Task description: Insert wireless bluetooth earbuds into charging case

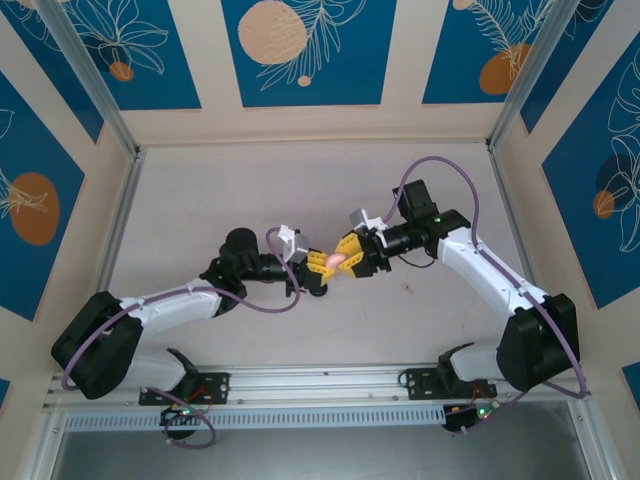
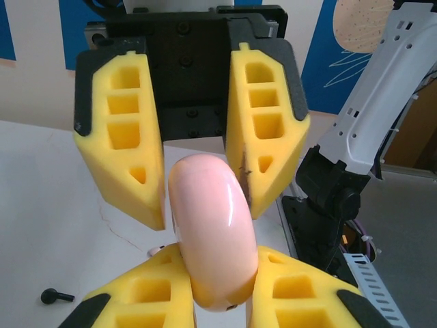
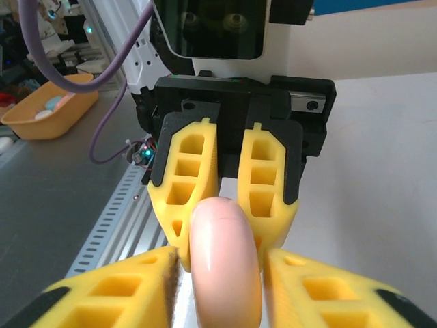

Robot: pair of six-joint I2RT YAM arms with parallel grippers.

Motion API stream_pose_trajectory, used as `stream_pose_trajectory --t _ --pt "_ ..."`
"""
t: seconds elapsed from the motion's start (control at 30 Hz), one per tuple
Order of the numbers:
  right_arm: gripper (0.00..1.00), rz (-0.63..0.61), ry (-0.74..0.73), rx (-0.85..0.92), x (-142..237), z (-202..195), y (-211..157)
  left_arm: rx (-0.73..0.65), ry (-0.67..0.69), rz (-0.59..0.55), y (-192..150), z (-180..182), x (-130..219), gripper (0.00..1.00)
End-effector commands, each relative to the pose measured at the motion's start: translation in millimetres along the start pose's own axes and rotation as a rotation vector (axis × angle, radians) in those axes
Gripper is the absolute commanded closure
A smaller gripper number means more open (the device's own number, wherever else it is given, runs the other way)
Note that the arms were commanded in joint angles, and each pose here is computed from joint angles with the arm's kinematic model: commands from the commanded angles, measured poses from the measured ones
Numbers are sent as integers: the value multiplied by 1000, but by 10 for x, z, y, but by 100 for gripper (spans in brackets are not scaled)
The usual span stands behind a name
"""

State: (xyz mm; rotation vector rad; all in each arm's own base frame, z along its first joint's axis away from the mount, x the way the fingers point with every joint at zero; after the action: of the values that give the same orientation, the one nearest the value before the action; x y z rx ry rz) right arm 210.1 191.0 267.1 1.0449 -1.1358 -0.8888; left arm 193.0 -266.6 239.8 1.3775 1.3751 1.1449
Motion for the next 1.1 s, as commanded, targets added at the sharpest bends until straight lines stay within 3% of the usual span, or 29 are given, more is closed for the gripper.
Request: stream_pose_trajectory --t 0.0,0.07,0.17,0.33,0.53,0.63,1.07 --pt "73 -27 47 7 -4 51 73 -52 -26 -45 162 -18 -10 94" --pt "80 -24 47 14 -1 57 77 -53 -18 -43 149 -11 -6 92" --pt "83 -8 32 25 11 66 94 -52 8 -40 122 11 1 80" --pt "84 91 -56 48 44 81 61 -71 84 11 28 64 34 45" --pt "84 371 -168 131 -48 133 -106 -127 148 184 -115 76 106 42" --pt "84 446 -165 160 -118 162 -130 -147 151 247 -138 59 140 41" --pt "84 422 -107 206 -325 167 -53 -131 96 309 -185 -16 114 45"
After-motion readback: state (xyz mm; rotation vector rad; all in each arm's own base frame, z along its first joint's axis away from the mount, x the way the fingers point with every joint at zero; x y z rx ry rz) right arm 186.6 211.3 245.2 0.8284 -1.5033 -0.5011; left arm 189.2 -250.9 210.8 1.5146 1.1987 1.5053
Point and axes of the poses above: each hand's point on the last joint's axis, 136 mm out from that joint toward the fingers, its own x axis back along the fingers, its own z axis along the line the jaws close on, y = z × x, the point moved 7 cm from there along x, back along the fingers, and after that the axes turned 4 degrees about x, right-handed, at the moved point
